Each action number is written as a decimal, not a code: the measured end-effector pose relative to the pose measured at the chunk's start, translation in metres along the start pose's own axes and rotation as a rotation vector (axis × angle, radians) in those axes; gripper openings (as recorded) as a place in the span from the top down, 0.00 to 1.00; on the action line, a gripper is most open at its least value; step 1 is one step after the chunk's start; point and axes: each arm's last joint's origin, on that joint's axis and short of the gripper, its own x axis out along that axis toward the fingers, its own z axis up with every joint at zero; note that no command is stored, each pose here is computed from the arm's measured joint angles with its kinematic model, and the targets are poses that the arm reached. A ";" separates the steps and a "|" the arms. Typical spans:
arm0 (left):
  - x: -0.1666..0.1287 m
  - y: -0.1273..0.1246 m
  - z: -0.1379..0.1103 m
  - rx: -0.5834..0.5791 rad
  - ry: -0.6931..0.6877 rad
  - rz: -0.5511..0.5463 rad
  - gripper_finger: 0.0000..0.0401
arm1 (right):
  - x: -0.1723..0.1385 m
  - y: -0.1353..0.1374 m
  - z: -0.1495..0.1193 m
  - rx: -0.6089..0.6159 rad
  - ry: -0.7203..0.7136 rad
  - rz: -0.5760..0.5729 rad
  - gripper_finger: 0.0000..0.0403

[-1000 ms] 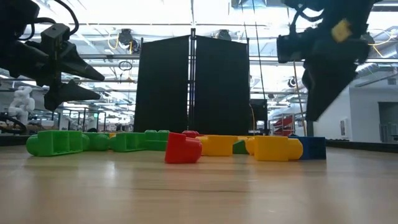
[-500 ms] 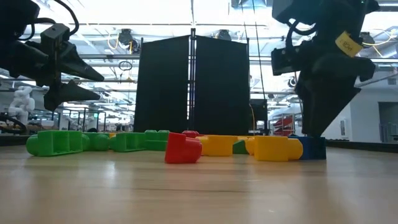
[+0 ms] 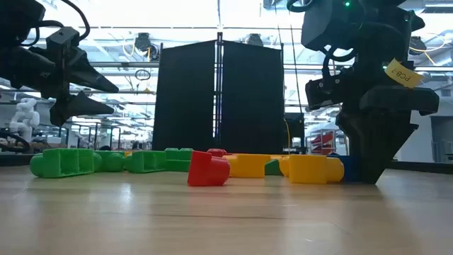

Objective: Sort blocks by size
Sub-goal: Put the blue game piece into the right transparent bin, then put the red triangular block into the right transparent bin

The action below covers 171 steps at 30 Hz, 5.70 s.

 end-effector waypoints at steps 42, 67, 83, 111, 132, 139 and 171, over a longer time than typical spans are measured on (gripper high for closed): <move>0.000 0.000 0.000 0.000 0.000 0.001 0.36 | -0.159 0.134 -0.121 0.338 0.030 0.072 0.76; 0.000 0.000 0.000 0.000 0.001 0.001 0.36 | -0.140 0.046 -0.008 0.800 -0.139 -0.267 0.26; 0.000 0.000 -0.001 0.007 0.001 0.002 0.36 | -0.062 -0.013 0.024 0.852 -0.021 -0.224 0.26; 0.000 0.001 -0.001 0.003 0.001 0.002 0.36 | -0.004 -0.045 0.006 1.052 0.041 -0.175 0.33; 0.001 0.001 -0.001 0.007 0.008 0.010 0.36 | 0.012 -0.057 0.020 1.000 0.088 -0.130 0.58; 0.001 0.001 -0.001 0.007 0.008 0.009 0.36 | 0.011 -0.058 0.020 0.963 0.089 -0.130 0.86; 0.001 0.001 -0.002 0.005 0.016 0.002 0.36 | -0.186 0.067 -0.034 0.714 0.032 0.066 1.00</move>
